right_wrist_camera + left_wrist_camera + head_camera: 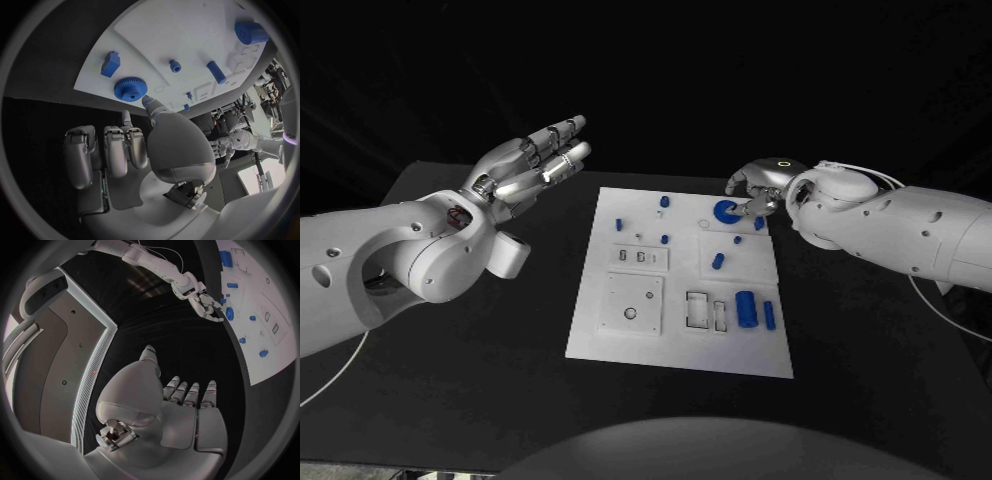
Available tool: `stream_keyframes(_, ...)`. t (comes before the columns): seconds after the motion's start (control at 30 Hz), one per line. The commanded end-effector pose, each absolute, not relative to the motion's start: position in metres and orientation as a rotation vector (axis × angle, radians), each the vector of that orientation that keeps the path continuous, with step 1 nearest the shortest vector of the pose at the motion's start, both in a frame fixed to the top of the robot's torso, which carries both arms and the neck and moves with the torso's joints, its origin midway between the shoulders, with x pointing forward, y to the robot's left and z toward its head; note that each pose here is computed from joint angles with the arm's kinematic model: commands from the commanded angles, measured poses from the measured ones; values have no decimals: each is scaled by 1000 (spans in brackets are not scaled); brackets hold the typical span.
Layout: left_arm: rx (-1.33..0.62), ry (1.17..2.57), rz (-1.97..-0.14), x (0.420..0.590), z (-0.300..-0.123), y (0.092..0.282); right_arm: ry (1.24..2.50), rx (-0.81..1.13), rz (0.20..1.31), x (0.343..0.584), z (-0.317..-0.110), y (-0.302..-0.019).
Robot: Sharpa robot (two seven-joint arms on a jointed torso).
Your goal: Assemble the parts on the task board
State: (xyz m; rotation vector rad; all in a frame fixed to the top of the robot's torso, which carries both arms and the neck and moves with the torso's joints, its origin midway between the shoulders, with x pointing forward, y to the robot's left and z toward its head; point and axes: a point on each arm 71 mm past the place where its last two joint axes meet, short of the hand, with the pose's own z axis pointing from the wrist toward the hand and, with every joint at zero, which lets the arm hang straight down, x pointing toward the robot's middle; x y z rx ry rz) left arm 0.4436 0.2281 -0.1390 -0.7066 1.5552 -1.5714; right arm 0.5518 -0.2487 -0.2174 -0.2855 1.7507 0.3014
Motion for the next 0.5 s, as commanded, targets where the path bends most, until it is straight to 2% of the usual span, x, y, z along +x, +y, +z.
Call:
stream_keyframes(0.03, -679, 1560, -1596, 443, -137, 226, 1803, -298, 248, 553, -224, -250)
stream_keyframes(0.5, -677, 1561, -1595, 443, -138, 226, 1815, -310, 254, 553, -228, -248)
